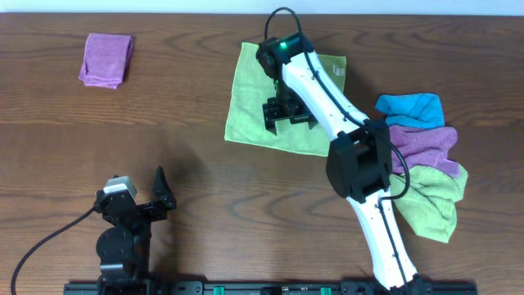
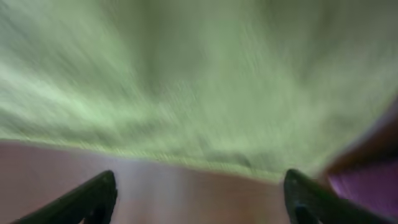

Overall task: Fold the cloth
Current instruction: 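Lower the green cloth onto the table center and release it, then drag the green cloth flat with the right gripper, then lift away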

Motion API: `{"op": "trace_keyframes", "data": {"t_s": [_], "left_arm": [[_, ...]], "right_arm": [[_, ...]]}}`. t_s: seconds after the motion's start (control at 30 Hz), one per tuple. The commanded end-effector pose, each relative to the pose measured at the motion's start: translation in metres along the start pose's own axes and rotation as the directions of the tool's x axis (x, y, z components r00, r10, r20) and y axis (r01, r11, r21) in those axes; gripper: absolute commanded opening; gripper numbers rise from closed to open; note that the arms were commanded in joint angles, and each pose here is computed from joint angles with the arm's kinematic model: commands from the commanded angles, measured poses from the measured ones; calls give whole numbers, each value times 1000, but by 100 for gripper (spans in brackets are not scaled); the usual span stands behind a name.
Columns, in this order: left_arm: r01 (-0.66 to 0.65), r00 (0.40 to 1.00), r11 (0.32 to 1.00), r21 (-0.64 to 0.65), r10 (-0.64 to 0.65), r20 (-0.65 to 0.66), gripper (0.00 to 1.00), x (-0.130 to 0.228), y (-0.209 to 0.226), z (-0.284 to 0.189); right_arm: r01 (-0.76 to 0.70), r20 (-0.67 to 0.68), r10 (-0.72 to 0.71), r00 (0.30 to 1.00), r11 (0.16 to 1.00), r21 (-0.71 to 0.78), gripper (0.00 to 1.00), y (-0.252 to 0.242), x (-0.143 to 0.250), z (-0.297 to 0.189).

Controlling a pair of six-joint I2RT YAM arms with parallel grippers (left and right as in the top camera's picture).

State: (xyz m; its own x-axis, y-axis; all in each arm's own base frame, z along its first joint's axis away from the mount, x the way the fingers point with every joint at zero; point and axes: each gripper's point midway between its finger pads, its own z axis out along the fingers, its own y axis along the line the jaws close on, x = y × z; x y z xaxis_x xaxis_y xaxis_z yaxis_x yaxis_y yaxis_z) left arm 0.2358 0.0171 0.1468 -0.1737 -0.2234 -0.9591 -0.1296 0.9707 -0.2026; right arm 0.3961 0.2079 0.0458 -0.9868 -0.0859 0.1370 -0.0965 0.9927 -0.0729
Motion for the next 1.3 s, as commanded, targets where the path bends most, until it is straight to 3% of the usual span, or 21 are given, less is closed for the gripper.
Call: {"op": "trace_keyframes", "data": {"t_s": [0.0, 0.03, 0.1, 0.27, 0.7, 0.97, 1.27], "left_arm": [[-2, 1000, 1000, -31, 1, -26, 95, 13, 8, 3], [-2, 1000, 1000, -31, 1, -26, 95, 13, 8, 3], [-2, 1000, 1000, -31, 1, -26, 95, 13, 8, 3], [-2, 1000, 1000, -31, 1, -26, 96, 13, 8, 3], [-2, 1000, 1000, -31, 1, -26, 95, 13, 8, 3], [-2, 1000, 1000, -31, 1, -26, 96, 13, 8, 3], [-2, 1000, 1000, -31, 1, -26, 95, 13, 8, 3]], "right_arm": [[-42, 89, 46, 995, 998, -47, 25, 5, -23, -4], [-39, 149, 47, 988, 998, -51, 2, 7, -38, -5], [35, 329, -12, 944, 997, -64, 2, 19, -82, -11], [71, 492, -46, 869, 997, -33, 1, 23, -129, -13], [64, 407, -45, 912, 997, -33, 1, 18, -130, 42], [201, 344, -129, 930, 963, -181, 1, 86, -97, 45], [359, 347, -284, 894, 916, -177, 1, 165, -50, 45]]}}
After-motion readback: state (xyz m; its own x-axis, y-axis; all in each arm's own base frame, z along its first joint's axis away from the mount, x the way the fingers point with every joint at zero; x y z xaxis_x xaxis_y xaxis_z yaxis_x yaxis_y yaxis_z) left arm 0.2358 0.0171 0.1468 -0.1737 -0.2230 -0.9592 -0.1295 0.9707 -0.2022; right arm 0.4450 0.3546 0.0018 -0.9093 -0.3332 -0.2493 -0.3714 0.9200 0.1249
